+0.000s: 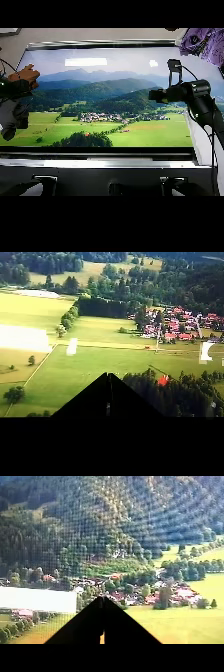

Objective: Fold the clothes and pants, and hang the long-sleeved shirts on hangers.

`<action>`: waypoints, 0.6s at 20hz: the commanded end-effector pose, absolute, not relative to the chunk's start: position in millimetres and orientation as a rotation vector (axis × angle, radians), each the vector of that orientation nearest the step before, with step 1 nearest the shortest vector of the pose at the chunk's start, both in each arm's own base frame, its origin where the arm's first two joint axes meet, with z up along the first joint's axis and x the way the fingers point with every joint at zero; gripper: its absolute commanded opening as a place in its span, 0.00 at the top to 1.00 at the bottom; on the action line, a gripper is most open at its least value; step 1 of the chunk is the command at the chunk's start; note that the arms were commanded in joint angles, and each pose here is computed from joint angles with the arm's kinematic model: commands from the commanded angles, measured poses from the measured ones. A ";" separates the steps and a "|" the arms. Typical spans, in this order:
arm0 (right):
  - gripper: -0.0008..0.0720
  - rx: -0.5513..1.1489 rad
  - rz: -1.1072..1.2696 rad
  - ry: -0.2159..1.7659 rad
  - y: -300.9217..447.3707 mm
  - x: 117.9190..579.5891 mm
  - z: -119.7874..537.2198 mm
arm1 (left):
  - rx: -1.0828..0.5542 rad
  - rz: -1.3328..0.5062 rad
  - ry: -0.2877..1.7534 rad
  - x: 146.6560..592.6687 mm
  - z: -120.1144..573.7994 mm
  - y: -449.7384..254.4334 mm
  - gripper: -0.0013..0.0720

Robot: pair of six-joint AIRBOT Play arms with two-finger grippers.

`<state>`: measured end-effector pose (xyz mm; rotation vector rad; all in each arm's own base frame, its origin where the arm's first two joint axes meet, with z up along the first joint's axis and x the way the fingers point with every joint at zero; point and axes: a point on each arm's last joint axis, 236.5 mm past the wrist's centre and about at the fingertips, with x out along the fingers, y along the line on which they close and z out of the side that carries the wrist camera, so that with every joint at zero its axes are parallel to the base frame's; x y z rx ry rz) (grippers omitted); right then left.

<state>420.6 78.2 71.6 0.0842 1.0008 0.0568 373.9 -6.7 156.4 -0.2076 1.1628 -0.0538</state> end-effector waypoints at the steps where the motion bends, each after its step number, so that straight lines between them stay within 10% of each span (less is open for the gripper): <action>1: 0.94 0.085 0.058 0.999 78.7 420.7 72.3 | -0.208 -0.053 1.162 373.8 156.4 -6.3 0.95; 12: 0.94 0.085 0.058 0.999 78.7 420.6 72.1 | -0.185 -0.067 1.161 373.8 156.4 -6.1 0.95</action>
